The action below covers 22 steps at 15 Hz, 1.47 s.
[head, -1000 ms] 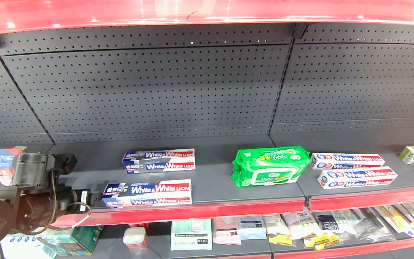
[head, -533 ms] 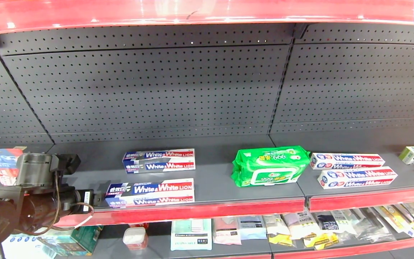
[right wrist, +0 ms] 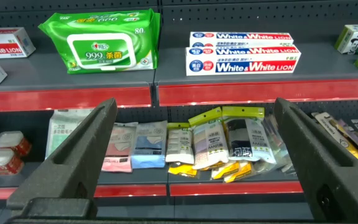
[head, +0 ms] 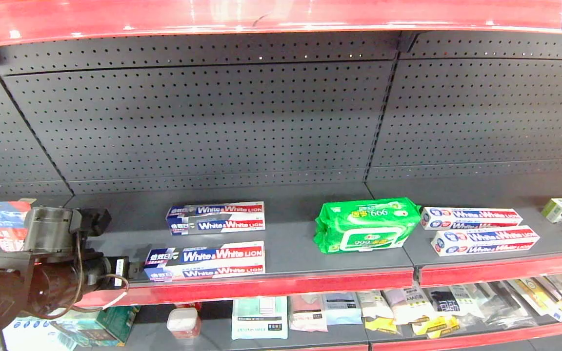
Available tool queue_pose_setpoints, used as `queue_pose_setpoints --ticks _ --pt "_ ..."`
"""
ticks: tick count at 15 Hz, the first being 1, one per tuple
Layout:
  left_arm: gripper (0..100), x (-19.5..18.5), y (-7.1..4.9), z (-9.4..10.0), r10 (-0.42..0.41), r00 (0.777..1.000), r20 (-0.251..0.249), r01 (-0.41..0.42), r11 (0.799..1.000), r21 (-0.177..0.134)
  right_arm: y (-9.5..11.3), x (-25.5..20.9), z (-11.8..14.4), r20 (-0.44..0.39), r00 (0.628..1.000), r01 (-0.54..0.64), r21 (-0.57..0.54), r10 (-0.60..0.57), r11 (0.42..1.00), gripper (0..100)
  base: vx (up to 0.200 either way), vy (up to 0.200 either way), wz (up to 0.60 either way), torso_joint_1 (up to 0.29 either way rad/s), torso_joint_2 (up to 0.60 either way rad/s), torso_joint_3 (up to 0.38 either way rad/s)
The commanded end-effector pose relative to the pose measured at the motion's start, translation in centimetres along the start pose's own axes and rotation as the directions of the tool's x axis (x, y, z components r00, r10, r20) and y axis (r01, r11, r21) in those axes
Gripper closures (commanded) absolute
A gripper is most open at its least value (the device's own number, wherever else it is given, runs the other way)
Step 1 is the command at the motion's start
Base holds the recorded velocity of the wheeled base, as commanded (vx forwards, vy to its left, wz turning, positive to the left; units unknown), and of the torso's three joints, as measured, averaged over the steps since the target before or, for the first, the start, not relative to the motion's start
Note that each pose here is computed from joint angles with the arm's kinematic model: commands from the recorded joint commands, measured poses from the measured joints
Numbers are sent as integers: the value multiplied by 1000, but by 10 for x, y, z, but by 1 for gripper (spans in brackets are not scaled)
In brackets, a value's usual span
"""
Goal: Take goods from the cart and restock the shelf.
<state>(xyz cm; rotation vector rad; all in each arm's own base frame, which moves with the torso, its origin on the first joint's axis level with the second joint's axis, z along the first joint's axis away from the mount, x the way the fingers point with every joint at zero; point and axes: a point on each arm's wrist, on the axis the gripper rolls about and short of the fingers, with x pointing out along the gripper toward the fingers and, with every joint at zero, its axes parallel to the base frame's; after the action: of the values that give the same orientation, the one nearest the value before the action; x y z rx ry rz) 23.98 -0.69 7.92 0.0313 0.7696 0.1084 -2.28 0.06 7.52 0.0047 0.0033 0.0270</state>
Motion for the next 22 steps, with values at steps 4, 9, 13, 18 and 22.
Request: queue_pose_setpoints --ticks 4,9,13,18,22 --pt "0 0 -1 2 -3 1000 8 3 1000 1 0 0 0 -1 1000 -1 0 1 1000 0 0 0 0 0 0 0" --pt "0 0 -1 3 -2 1000 11 2 1000 -11 0 0 0 -1 1000 -1 0 1 1000 0 0 0 0 0 0 0" --pt "0 -1 -5 2 -11 1000 12 11 1000 -7 0 0 0 -1 1000 -2 0 2 1000 0 0 0 0 0 0 0" --pt "0 -2 -4 3 -8 1000 20 8 1000 -9 0 0 0 -1 1000 -1 0 1 1000 0 0 0 0 0 0 0" --pt "0 -23 18 17 50 988 146 -56 998 39 0 0 0 -1 1000 -2 0 2 1000 0 0 0 0 0 0 0"
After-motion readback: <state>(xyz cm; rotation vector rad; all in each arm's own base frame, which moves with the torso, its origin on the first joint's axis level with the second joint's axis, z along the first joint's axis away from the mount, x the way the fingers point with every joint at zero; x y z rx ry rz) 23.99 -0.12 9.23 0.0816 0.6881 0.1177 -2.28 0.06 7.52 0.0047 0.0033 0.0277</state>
